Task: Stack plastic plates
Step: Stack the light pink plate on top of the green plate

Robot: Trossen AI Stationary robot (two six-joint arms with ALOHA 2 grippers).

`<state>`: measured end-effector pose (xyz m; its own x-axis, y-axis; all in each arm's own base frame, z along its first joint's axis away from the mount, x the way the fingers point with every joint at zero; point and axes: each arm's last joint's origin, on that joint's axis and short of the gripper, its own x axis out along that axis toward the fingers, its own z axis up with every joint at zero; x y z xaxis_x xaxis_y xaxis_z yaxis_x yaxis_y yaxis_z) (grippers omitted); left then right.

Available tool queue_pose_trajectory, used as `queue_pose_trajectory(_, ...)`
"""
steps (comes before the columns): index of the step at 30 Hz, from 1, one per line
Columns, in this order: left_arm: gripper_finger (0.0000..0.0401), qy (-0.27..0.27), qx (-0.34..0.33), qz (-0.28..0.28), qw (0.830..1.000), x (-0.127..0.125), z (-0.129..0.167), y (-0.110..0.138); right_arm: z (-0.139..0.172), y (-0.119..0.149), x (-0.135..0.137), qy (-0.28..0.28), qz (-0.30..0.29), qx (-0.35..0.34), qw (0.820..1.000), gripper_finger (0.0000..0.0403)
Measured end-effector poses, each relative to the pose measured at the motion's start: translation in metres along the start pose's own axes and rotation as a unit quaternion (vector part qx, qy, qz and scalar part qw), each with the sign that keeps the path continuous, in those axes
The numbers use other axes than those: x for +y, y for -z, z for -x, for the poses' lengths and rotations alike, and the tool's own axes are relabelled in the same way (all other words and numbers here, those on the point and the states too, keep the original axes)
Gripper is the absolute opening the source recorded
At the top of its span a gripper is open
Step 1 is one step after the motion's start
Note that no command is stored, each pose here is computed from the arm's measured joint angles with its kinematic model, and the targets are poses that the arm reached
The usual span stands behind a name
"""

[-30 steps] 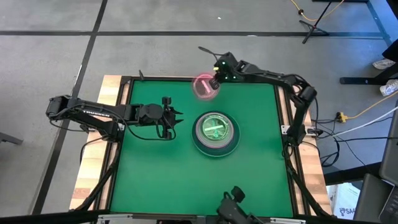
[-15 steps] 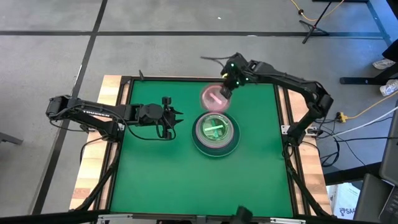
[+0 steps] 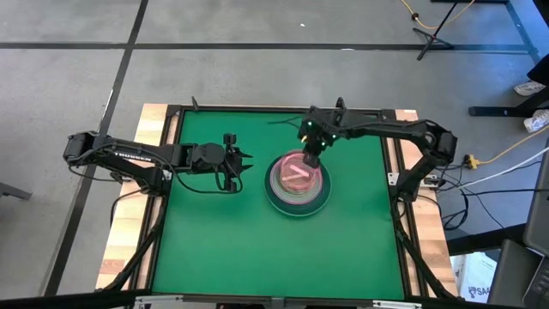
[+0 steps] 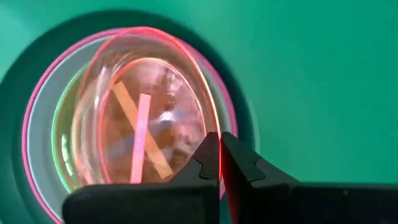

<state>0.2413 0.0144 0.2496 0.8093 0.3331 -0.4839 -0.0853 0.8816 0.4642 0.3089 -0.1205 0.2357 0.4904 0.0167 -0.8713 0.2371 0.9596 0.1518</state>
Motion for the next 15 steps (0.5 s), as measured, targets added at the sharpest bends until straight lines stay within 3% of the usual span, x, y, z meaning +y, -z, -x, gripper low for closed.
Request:
queue_pose_trajectory(11, 0.0121, 0.000, 0.000, 0.000, 1.000, 0.000, 0.000, 0.000, -0.023, 0.007, 0.015, -0.007, 0.025, -0.020, 0.999, 0.0002)
queue_pose_trajectory(15, 0.0121, 0.000, 0.000, -0.001, 1.000, 0.000, 0.000, 0.000, -0.023, 0.006, 0.015, -0.008, 0.029, -0.023, 0.999, 0.0033)
